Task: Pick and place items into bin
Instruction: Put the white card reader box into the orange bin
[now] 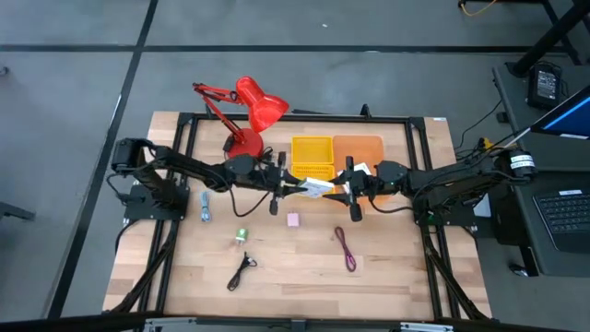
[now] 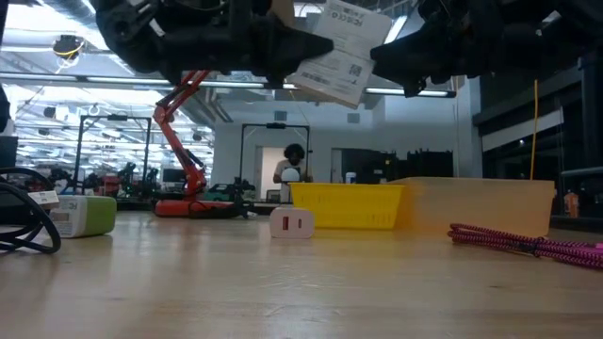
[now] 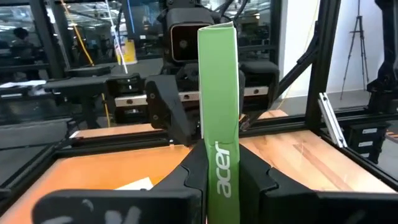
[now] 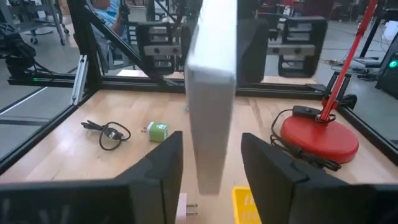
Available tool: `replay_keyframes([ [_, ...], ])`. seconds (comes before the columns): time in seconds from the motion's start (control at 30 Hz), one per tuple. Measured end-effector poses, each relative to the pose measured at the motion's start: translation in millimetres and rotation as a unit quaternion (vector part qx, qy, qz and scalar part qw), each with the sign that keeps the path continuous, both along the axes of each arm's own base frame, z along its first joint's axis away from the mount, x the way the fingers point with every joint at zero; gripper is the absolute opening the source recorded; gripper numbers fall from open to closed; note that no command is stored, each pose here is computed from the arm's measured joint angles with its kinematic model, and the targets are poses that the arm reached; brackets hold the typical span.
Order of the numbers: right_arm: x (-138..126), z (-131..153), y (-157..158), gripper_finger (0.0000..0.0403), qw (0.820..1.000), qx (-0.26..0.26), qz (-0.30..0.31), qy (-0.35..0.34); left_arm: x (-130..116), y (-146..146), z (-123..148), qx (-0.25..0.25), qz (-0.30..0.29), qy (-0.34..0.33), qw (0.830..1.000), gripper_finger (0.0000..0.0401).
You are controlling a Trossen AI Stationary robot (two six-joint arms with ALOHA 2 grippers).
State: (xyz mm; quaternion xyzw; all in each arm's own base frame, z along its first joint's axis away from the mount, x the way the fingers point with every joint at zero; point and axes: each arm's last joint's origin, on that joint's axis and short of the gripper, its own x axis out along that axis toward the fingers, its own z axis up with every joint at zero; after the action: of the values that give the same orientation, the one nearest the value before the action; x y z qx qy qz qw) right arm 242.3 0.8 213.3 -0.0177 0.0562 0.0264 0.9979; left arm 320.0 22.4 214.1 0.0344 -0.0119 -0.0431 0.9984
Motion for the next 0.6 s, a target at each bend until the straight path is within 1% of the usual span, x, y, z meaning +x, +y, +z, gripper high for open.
replay_keyframes([
  [0.07,0.0,0.0,0.0,0.0154,1.0,0.0,0.0,0.0,3.3,2.4,-1.2,0.0,-0.008,0.002,1.0,0.0037],
  [0.2,0.0,0.1,0.0,0.0154,1.0,-0.021,0.002,-0.001,9.5,4.5,-2.4,0.0,-0.014,0.004,1.0,0.0037],
  [0.3,0.0,0.1,-0.3,0.0142,1.0,-0.024,-0.002,-0.002,10.4,4.7,-3.6,0.0,-0.014,0.007,1.0,0.0037],
  [0.37,0.0,0.1,-0.8,0.0122,1.0,-0.026,-0.011,-0.002,10.4,4.7,-4.0,-0.001,-0.014,0.009,1.0,0.0037],
  [0.43,0.0,0.1,-0.8,0.0092,1.0,-0.026,-0.013,-0.002,10.3,4.7,-4.2,-0.001,-0.016,0.01,1.0,0.0038],
  [0.53,0.0,0.0,-1.1,0.0037,1.0,-0.026,-0.016,-0.001,10.3,4.7,-4.6,-0.001,-0.018,0.012,1.0,0.0053],
  [0.57,0.0,0.0,-1.1,0.0024,1.0,-0.026,-0.016,-0.001,10.3,4.7,-4.5,-0.001,-0.018,0.012,1.0,0.006],
  [0.6,0.0,0.1,-1.1,0.002,1.0,-0.026,-0.016,-0.001,10.3,4.6,-4.5,-0.001,-0.019,0.012,1.0,0.0067],
])
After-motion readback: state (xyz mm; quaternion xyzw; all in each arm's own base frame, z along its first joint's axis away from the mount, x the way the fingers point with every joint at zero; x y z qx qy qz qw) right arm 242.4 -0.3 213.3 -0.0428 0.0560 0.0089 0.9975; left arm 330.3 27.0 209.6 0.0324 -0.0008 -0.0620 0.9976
